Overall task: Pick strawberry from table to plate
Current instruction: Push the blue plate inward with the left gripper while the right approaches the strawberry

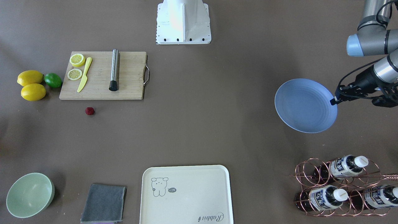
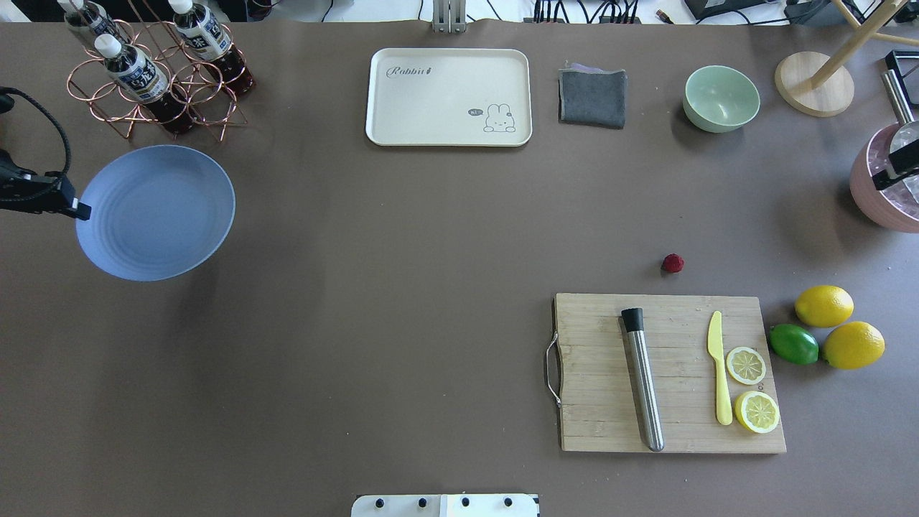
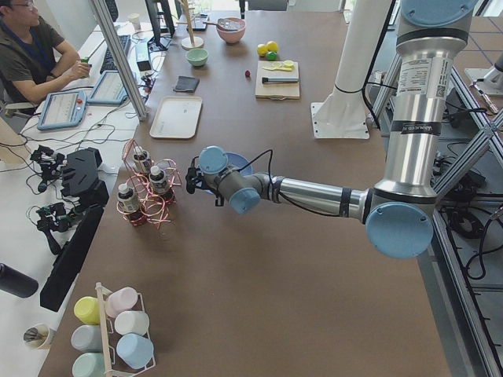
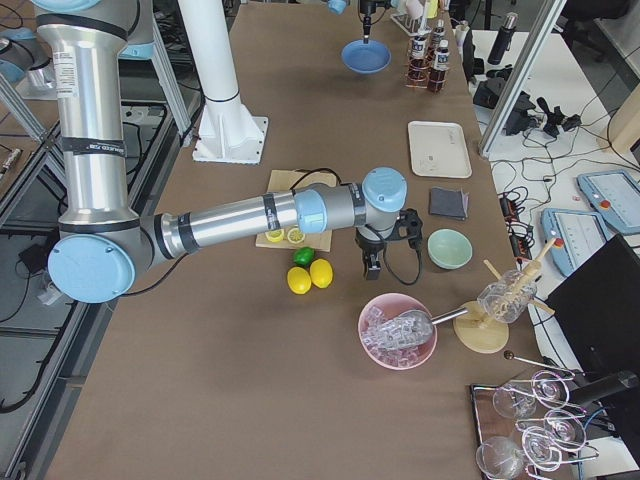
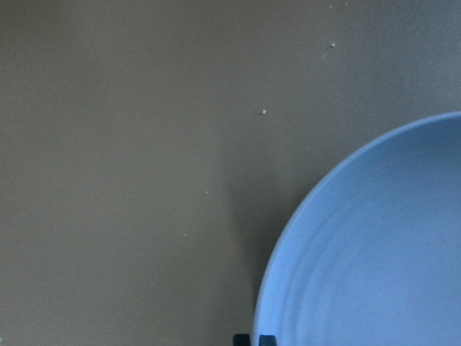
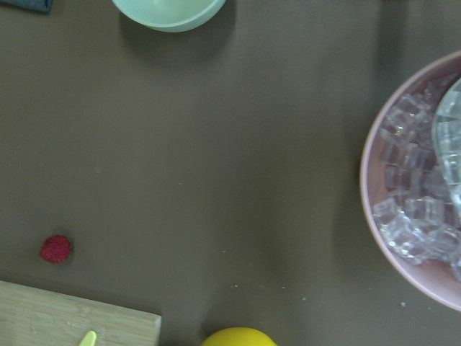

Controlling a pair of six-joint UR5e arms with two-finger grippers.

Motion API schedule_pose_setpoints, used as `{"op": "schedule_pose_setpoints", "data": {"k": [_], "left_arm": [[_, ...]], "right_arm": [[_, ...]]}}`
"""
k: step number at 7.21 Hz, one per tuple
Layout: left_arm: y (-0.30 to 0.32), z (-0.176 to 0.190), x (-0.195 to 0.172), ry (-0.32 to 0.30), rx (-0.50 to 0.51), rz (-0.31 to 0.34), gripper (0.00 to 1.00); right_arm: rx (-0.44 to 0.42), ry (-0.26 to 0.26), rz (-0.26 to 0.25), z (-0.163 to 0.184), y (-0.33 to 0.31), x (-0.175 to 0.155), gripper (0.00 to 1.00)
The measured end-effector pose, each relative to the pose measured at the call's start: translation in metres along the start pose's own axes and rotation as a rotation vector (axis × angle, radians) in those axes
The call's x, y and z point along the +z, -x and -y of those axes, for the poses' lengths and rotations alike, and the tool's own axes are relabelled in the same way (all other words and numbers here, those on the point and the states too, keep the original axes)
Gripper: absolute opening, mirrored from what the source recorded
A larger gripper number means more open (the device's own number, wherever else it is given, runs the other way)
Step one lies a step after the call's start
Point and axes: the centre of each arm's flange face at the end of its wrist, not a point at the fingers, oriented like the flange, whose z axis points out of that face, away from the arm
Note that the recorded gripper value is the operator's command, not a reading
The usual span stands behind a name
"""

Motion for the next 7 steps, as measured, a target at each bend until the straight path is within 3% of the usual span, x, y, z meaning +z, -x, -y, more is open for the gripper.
{"op": "schedule_pose_setpoints", "data": {"k": [2,4,7], "left_arm": [[-0.094,-0.030,0.033,-0.002,-0.048,-0.027,0.00],[-0.183,-0.054,0.080,-0.004,-0.099,-0.059,0.00],[-0.271,-0.087,0.127,-0.014,-0.137,-0.068,0.00]], "right_arm": [[0.000,0.027,0.000,0.006,0.070,0.049,1.00],[-0.010,0.022,-0.013,0.009,0.113,0.103,1.00],[-0.031,0.033,-0.070,-0.004,0.165,0.169,0.94]]}}
